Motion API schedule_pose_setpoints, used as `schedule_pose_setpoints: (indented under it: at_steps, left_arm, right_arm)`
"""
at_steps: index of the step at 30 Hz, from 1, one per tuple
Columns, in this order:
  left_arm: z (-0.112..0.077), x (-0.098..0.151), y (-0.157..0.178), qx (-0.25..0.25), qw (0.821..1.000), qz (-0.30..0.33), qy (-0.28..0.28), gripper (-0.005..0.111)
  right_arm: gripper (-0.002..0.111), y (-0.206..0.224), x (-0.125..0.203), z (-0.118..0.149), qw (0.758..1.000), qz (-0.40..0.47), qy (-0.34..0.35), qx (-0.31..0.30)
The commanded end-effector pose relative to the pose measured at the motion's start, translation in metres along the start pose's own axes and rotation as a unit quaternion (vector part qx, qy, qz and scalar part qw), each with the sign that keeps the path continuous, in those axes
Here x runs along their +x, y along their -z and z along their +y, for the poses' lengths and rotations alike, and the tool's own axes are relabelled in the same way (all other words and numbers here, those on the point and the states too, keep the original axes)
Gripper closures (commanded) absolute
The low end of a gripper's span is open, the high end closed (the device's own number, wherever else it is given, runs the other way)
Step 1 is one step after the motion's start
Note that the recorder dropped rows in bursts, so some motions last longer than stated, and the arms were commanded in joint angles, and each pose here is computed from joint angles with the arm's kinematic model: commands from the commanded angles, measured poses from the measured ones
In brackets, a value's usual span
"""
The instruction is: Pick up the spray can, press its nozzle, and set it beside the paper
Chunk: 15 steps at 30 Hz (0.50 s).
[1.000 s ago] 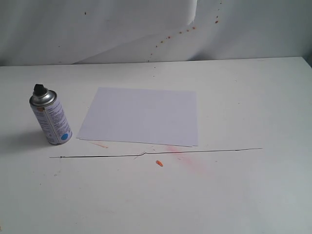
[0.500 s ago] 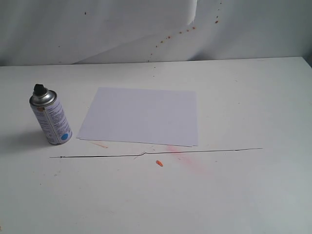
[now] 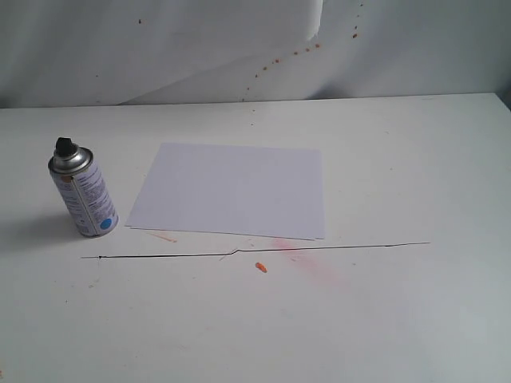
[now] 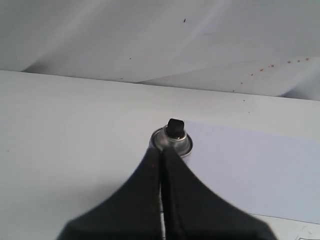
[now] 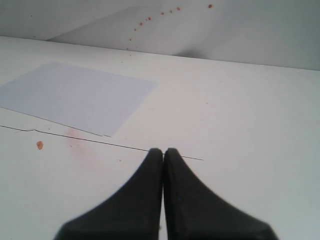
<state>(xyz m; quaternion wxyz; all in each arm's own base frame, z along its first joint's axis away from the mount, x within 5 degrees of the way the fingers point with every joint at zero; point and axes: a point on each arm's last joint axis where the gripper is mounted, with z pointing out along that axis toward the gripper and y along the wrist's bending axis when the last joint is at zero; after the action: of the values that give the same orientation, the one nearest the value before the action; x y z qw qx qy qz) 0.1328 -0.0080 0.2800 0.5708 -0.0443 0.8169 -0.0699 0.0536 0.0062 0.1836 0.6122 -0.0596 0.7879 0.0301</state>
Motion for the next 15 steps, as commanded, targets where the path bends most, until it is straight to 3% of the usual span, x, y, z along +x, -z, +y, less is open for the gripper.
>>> schedule_pose_setpoints:
  at_steps: [1, 15]
  left_arm:
    - [0.005, 0.027, -0.004, -0.001, 1.000, -0.016, 0.002, 0.107]
    - [0.008, 0.036, -0.020, -0.008, 1.000, 0.011, -0.005, 0.107]
  right_arm:
    - [0.108, 0.000, 0.001, 0.001, 1.000, -0.002, -0.002, -0.004]
    - [0.108, 0.000, 0.001, 0.001, 1.000, -0.002, -0.002, -0.004]
